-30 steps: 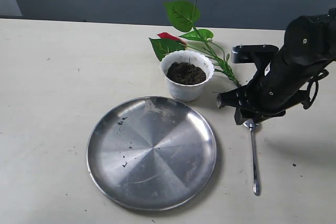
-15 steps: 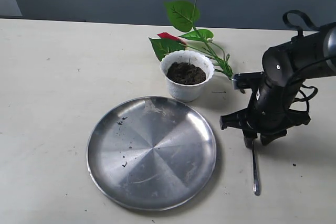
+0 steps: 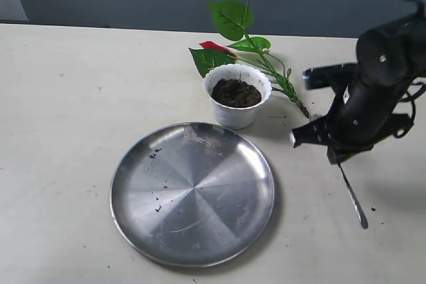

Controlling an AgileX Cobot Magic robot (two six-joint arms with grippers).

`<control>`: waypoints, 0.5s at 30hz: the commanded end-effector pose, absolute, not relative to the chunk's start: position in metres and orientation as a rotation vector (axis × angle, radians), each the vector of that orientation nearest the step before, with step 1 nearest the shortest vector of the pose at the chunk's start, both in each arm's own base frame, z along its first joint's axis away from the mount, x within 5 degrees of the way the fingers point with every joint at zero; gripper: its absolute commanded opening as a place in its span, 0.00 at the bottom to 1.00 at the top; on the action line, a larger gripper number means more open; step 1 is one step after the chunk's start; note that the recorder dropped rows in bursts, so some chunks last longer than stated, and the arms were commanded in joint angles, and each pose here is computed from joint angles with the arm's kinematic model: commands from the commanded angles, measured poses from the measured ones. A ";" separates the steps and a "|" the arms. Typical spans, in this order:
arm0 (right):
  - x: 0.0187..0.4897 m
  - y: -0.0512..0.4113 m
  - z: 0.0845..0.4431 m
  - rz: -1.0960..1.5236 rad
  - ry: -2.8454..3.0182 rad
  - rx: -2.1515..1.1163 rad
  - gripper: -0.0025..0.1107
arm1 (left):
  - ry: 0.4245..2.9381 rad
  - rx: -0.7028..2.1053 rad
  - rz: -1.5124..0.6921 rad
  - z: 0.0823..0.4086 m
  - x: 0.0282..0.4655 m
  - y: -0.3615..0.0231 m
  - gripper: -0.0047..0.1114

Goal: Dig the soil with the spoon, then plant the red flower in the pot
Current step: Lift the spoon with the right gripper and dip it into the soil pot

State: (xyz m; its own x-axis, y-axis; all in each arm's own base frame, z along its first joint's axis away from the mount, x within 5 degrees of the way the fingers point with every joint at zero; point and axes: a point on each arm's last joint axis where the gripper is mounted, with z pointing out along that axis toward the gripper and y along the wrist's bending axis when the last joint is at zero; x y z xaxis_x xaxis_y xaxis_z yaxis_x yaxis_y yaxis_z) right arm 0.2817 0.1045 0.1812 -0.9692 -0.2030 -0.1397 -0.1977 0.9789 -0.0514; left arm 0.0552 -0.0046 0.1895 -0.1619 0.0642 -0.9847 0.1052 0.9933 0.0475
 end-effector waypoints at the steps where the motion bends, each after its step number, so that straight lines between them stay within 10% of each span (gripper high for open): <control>1: 0.292 0.105 0.239 -0.051 2.654 -0.651 0.02 | 1.718 0.126 -0.046 0.192 0.055 -0.005 0.05; 15: 0.337 0.173 0.264 -0.283 2.028 -1.705 0.02 | 1.718 0.126 -0.046 0.192 0.055 -0.005 0.05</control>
State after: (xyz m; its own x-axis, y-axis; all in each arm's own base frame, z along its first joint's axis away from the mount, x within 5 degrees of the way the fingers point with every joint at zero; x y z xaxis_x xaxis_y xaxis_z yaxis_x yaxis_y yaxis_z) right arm 0.3306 0.1632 0.2658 -0.1584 -0.9443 -0.2883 -0.8459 0.2804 -0.4536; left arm 0.0552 -0.0046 0.1895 -0.1619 0.0642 -0.9847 0.1052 0.9933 0.0475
